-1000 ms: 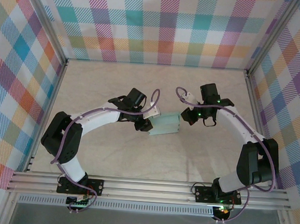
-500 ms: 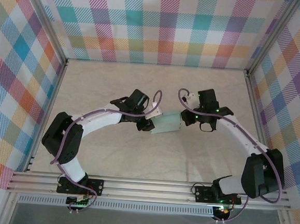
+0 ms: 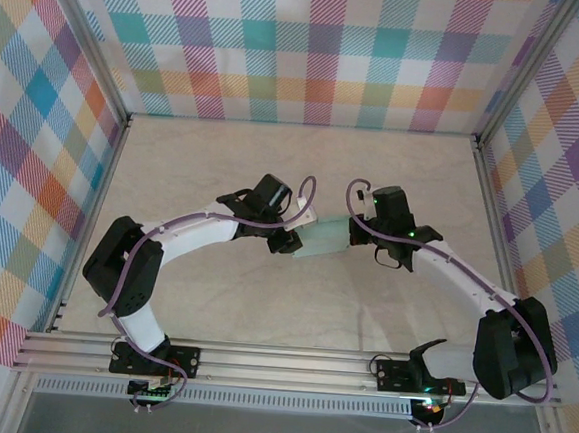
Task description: Fold the paper box
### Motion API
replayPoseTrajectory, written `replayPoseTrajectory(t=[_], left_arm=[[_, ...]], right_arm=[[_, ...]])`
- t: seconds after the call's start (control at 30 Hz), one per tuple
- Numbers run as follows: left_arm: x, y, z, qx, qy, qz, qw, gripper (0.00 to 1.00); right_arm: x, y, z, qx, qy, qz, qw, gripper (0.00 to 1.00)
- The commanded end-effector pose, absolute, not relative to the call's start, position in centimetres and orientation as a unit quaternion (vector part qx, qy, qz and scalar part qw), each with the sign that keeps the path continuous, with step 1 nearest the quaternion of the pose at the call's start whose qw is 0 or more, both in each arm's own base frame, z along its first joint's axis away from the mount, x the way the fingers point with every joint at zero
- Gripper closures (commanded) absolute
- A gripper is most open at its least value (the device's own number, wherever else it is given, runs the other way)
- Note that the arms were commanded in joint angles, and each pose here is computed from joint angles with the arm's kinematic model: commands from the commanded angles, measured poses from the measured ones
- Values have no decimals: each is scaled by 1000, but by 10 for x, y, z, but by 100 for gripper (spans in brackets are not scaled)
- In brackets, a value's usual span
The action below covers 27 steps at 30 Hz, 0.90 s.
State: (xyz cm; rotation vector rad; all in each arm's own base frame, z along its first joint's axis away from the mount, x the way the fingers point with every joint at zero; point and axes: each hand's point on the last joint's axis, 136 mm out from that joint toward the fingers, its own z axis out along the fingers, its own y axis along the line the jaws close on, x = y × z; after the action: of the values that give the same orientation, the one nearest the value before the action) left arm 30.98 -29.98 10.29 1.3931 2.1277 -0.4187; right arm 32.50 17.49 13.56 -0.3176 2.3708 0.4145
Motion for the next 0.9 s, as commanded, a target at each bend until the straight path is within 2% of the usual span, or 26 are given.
replayPoseTrajectory(t=[0.0,0.17,0.27,0.6,0.77,0.87], left_arm=[[308,-289,79,512,813,-131,243,59],[310,-290,83,506,815,-129,250,52],[311,-291,90,501,816,-128,259,44],[302,-294,129,448,822,-145,320,2],[306,-292,166,342,839,-185,381,0],[302,-287,182,282,859,-210,372,0]], right_arm=[[319,177,131,-120,915,166,346,100],[319,180,132,-132,913,165,348,100],[319,179,131,-136,913,159,350,100],[317,178,129,-154,914,129,352,100],[315,179,131,-157,913,127,354,100],[314,179,132,-156,914,125,353,100]])
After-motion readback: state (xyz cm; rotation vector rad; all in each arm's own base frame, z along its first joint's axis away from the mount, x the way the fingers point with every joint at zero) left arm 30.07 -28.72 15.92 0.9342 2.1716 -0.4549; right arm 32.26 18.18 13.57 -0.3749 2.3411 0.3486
